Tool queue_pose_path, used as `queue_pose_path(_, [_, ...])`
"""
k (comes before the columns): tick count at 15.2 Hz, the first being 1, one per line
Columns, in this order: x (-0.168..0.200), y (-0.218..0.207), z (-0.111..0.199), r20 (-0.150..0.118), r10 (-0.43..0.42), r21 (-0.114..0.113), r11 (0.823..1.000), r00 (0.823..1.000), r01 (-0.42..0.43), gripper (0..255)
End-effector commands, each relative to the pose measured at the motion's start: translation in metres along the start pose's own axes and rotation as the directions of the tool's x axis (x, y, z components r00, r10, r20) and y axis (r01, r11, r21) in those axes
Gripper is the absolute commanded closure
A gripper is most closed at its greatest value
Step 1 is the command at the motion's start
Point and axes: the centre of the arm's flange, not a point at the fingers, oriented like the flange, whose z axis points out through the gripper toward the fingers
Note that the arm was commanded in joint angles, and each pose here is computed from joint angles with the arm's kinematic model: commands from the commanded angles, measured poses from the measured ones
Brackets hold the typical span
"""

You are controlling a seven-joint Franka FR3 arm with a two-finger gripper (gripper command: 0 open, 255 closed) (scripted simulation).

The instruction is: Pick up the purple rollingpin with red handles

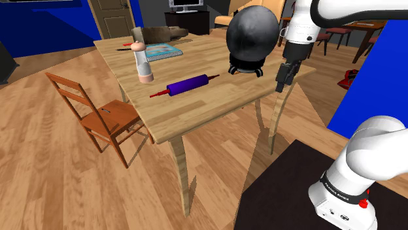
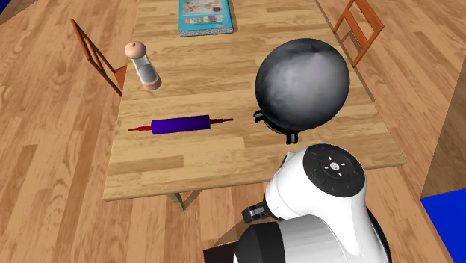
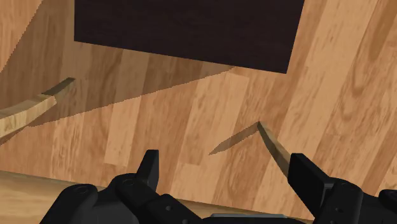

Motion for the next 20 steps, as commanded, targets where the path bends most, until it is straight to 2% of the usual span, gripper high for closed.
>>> queue_pose_path(1, [0.0, 0.0, 0.0, 0.0, 0.0, 0.0, 1.0, 1.0, 0.0, 0])
queue_pose_path(5, [0.052, 0.003, 0.001, -0.002, -0.158, -0.015, 0.987, 0.987, 0.158, 0])
queue_pose_path(7, [0.078, 0.002, 0.001, -0.002, -0.236, -0.022, 0.972, 0.972, 0.236, 0])
queue_pose_path(10, [0.116, -0.004, 0.001, 0.0, -0.349, -0.033, 0.936, 0.937, 0.349, 0])
queue_pose_path(12, [0.142, -0.01, 0.001, 0.001, -0.423, -0.04, 0.906, 0.906, 0.422, 0])
queue_pose_path(15, [0.178, -0.023, 0.002, 0.004, -0.527, -0.05, 0.849, 0.85, 0.527, 0])
queue_pose_path(17, [0.202, -0.035, 0.002, 0.007, -0.593, -0.057, 0.804, 0.805, 0.592, 0])
queue_pose_path(20, [0.235, -0.055, 0.002, 0.012, -0.684, -0.067, 0.727, 0.729, 0.683, 0])
